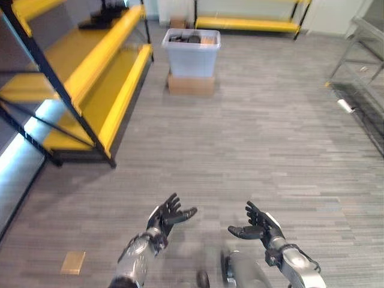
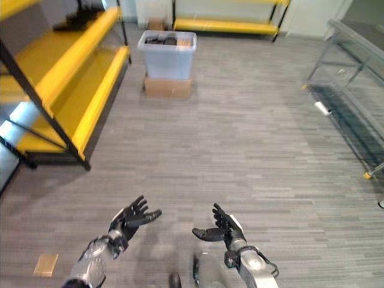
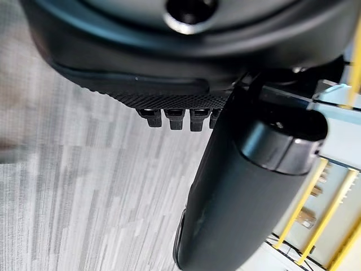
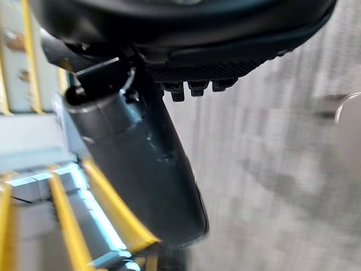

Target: Move parts from the plastic box to the shelf.

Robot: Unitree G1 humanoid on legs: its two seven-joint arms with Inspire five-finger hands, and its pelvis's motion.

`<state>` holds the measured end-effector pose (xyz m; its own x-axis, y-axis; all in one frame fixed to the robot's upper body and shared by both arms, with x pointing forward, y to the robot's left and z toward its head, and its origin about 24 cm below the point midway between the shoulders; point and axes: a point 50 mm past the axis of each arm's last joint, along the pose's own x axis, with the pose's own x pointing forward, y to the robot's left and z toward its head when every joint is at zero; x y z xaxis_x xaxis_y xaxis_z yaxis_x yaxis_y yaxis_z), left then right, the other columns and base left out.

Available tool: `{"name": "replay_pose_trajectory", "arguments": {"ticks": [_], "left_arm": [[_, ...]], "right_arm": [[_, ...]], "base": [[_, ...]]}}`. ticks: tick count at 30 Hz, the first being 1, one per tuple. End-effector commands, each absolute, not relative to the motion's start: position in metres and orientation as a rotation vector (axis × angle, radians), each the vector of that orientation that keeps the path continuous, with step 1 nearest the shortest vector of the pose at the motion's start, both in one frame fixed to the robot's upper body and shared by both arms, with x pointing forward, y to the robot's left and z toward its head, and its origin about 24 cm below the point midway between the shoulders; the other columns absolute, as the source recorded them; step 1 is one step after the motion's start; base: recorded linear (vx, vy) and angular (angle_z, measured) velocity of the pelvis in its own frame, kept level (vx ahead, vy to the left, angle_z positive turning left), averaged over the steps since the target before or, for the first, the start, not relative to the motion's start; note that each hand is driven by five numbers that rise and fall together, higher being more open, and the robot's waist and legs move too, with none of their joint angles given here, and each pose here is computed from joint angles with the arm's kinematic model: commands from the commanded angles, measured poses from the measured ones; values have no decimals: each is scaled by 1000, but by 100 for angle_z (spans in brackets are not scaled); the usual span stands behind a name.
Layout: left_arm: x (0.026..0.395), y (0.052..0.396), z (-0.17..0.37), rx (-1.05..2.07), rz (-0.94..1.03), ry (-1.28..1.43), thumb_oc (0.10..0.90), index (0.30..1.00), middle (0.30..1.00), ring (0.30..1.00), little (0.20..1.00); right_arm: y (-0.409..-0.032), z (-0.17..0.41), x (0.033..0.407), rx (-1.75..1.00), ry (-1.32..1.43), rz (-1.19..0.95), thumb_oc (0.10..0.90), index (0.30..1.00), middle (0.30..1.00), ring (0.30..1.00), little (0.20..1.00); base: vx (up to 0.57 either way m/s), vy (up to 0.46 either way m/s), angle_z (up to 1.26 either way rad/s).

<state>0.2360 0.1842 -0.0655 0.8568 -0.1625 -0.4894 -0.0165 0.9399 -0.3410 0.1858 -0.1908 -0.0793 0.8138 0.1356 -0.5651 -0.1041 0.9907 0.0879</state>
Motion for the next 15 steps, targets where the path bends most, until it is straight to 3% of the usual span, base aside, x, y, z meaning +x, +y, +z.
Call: {"name": "replay_pose_trajectory", "arguments": {"ticks": [1, 8, 15], "left_arm": [[229, 156, -50, -434, -263, 410, 900, 1000, 1000, 1000, 1000], [228, 148, -52, -472, -291, 430, 900, 1000, 1000, 1000, 1000], [229, 143, -49, -468, -313, 424, 900, 1000, 1000, 1000, 1000]], "right_arm": [[-193, -40, 231, 81, 358, 132, 900, 1000, 1000, 1000, 1000], [-186, -45, 232, 81, 405, 130, 900, 1000, 1000, 1000, 1000], [-189, -47, 230, 104, 427, 49, 900, 1000, 1000, 1000, 1000]], "base": [[223, -101, 57], [373, -156, 37], [122, -30, 12]]}}
